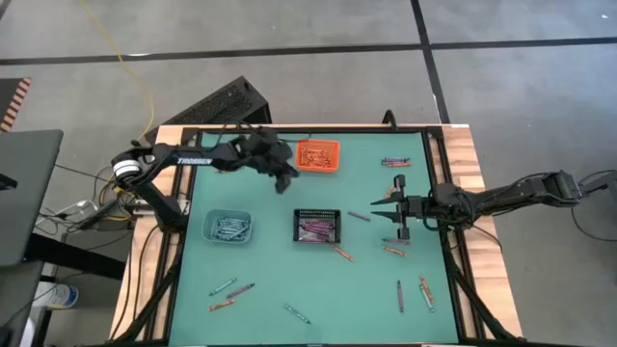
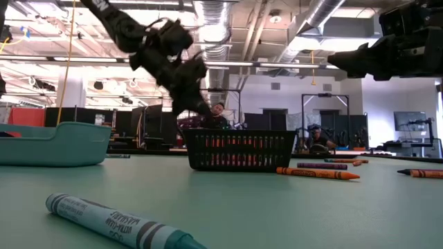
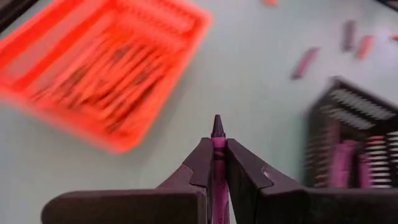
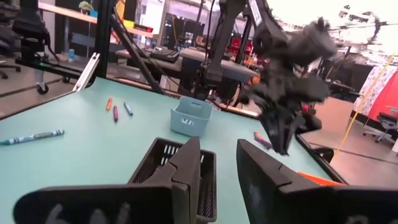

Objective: Sort crayons
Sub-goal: Put the violet crayon into the black bin, then put the orange crayon into the orange bin

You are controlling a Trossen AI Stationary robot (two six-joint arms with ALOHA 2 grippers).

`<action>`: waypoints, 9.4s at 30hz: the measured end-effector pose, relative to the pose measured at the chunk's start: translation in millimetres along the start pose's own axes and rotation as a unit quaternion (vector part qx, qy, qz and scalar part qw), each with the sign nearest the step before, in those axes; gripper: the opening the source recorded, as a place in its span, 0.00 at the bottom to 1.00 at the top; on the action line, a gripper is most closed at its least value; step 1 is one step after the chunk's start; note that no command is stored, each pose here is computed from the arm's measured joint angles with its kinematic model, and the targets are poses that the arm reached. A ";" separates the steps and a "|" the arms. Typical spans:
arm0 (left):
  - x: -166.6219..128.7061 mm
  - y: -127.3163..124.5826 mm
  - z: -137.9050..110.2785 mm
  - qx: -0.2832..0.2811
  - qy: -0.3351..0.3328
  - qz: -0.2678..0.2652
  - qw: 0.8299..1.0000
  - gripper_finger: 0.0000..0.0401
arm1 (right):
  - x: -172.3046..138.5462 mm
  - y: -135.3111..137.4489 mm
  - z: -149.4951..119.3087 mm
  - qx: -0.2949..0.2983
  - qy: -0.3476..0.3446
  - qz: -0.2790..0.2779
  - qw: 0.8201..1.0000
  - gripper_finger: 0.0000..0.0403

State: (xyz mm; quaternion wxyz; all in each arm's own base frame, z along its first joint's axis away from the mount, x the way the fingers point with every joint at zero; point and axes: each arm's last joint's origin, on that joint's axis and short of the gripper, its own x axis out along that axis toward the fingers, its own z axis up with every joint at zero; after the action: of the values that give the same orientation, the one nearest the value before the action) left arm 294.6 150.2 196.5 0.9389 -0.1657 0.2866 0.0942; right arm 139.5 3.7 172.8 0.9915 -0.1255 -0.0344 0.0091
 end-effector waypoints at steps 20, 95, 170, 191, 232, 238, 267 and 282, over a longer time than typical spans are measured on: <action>32.9 -177.8 -26.0 0.176 -0.061 -0.054 0.981 0.04 | 0.0 0.2 -1.1 0.000 0.006 0.001 1.000 0.27; 192.4 -271.8 -10.9 0.484 0.173 -0.106 0.851 0.34 | 0.0 0.8 -3.6 0.042 0.018 0.004 0.999 0.27; 113.0 -193.3 25.4 0.316 0.234 -0.017 0.919 0.03 | 0.0 0.7 -2.3 0.031 0.012 0.003 0.999 0.27; 69.2 -190.2 44.7 0.301 0.255 0.049 0.918 0.36 | -0.2 2.1 -7.5 0.060 0.040 0.008 0.997 0.27; -133.1 -110.1 -84.7 0.159 -0.217 0.031 0.963 0.32 | 55.3 -152.2 -10.4 0.292 0.613 -0.174 0.713 0.26; -152.0 -103.6 -92.7 0.163 -0.288 0.049 0.942 0.32 | 58.5 -178.6 -38.2 0.270 0.666 -0.152 0.678 0.26; -153.4 -71.0 -167.2 0.091 -0.329 0.076 0.937 0.32 | 40.2 -138.8 -51.1 0.418 0.681 -0.346 0.493 0.26; -147.9 -68.8 -174.2 0.089 -0.282 0.082 0.952 0.32 | 57.9 -115.7 -44.1 0.409 0.645 -0.387 0.516 0.26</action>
State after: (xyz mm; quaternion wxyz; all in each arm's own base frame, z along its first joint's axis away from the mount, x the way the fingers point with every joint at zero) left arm 103.9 10.6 162.4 0.9815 -0.0245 0.0302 0.1877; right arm 201.5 -117.7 162.8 0.5886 0.3486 0.5773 -0.4459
